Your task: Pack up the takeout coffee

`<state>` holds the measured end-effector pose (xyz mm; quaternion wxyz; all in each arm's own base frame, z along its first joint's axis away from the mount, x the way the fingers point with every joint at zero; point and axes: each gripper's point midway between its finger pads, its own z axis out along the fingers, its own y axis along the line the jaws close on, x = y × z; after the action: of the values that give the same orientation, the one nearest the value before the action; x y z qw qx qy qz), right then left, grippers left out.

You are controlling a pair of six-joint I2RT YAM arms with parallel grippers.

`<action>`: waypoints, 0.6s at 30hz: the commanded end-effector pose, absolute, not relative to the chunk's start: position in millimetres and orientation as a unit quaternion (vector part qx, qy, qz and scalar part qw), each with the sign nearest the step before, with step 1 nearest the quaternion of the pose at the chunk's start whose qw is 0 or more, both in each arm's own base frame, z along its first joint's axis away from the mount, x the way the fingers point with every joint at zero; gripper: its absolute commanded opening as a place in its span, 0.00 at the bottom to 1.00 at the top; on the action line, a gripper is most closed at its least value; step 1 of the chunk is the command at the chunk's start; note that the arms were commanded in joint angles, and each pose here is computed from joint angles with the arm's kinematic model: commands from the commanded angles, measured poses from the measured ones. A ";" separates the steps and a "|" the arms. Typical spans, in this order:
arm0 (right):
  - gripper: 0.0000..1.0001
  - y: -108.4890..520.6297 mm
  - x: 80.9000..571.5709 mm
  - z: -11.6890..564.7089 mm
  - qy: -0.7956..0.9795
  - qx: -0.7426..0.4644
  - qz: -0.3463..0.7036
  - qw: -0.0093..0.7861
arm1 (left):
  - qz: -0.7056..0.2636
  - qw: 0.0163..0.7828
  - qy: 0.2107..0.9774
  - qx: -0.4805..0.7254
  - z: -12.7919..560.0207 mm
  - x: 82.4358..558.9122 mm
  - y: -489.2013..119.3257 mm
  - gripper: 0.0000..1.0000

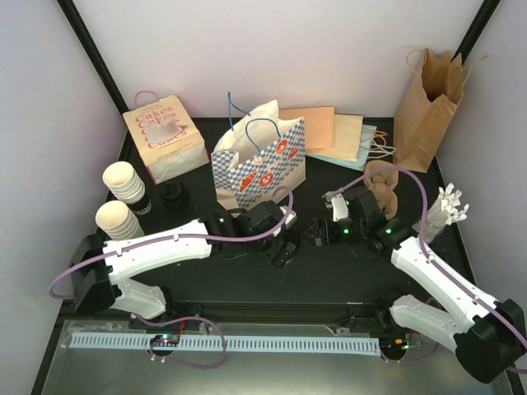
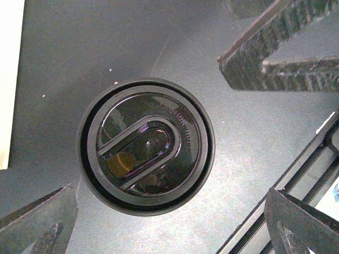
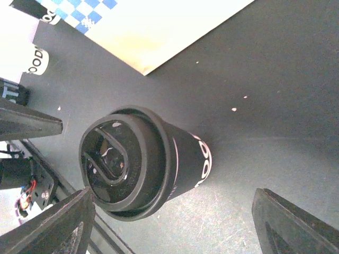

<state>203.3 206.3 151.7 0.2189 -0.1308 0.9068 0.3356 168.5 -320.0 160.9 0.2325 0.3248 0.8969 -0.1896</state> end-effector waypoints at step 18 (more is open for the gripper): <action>0.84 195.5 209.7 149.1 0.911 -0.111 0.320 0.236 | -0.189 0.226 0.900 0.322 162.9 170.4 -325.3 0.99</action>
<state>207.7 196.8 149.0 0.2321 -0.1163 0.9117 0.3184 168.5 -320.1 149.2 0.2191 0.3270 0.9020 -0.1772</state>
